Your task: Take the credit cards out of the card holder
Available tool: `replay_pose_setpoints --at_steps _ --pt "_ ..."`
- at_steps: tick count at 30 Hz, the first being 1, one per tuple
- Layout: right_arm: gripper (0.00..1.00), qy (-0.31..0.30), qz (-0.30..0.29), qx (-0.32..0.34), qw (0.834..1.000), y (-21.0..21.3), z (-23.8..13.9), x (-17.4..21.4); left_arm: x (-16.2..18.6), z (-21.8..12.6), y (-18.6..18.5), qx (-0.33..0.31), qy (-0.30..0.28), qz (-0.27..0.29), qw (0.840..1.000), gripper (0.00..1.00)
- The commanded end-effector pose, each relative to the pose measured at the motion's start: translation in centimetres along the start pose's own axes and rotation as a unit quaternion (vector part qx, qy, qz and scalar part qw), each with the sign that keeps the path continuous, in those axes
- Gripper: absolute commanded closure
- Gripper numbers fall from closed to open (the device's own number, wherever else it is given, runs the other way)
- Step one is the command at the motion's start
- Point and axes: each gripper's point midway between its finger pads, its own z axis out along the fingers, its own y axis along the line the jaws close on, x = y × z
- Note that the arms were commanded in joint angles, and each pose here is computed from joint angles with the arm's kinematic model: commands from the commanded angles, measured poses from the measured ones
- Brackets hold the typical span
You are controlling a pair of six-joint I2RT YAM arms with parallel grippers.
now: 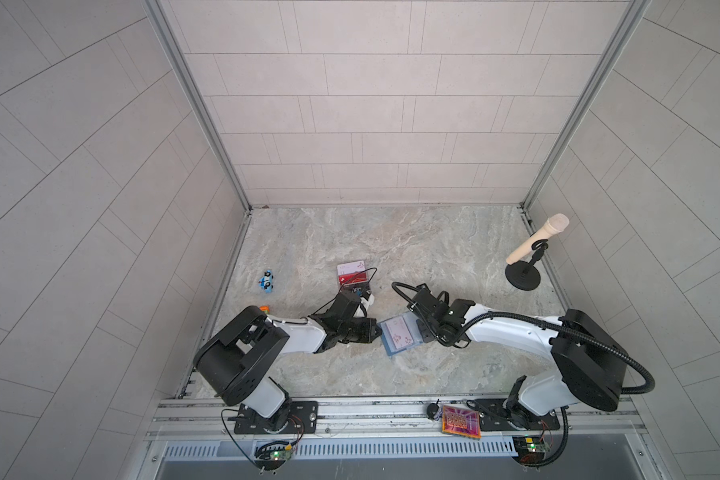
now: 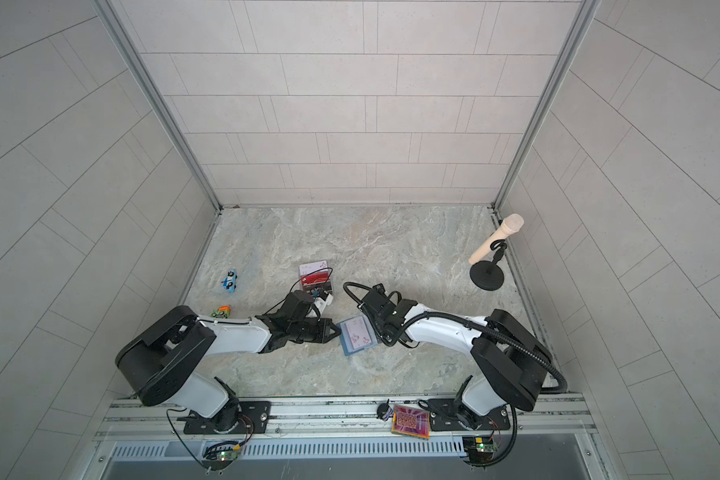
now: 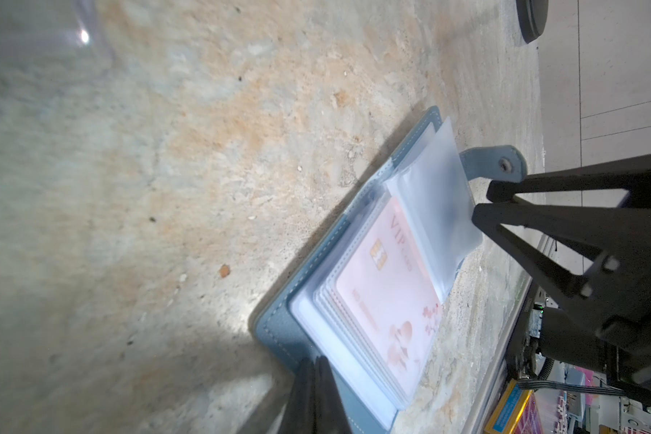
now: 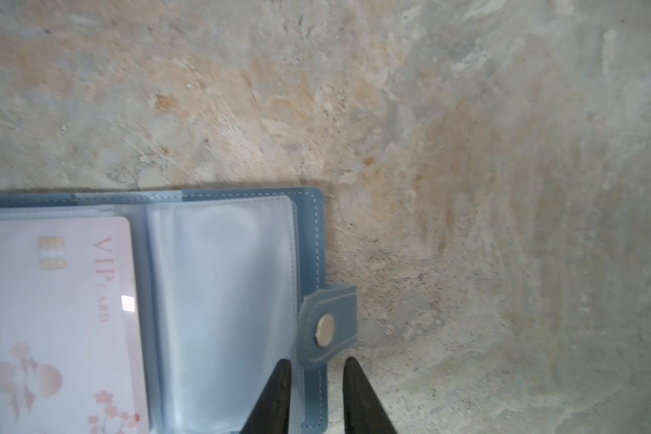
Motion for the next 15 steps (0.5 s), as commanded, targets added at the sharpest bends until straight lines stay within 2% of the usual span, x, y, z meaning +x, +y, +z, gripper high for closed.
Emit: replay_pose_setpoints --at_steps 1,4,10,15 --pt "0.71 -0.007 -0.012 0.043 0.999 -2.1 -1.3 -0.1 0.8 0.0 0.9 -0.024 0.022 -0.004 0.999 0.96" --pt "0.69 -0.018 -0.017 0.017 1.0 -1.6 -2.5 -0.6 0.3 -0.2 0.4 -0.022 0.016 -0.003 1.0 0.96" --pt "0.54 -0.014 -0.036 -0.136 0.99 3.0 -4.8 -0.9 -0.7 -0.8 -0.8 -0.013 0.0 0.006 1.0 0.95" --pt "0.51 -0.002 -0.033 -0.162 0.986 3.4 -4.5 -0.6 -1.2 -1.0 -2.4 -0.005 -0.005 0.021 1.0 0.95"
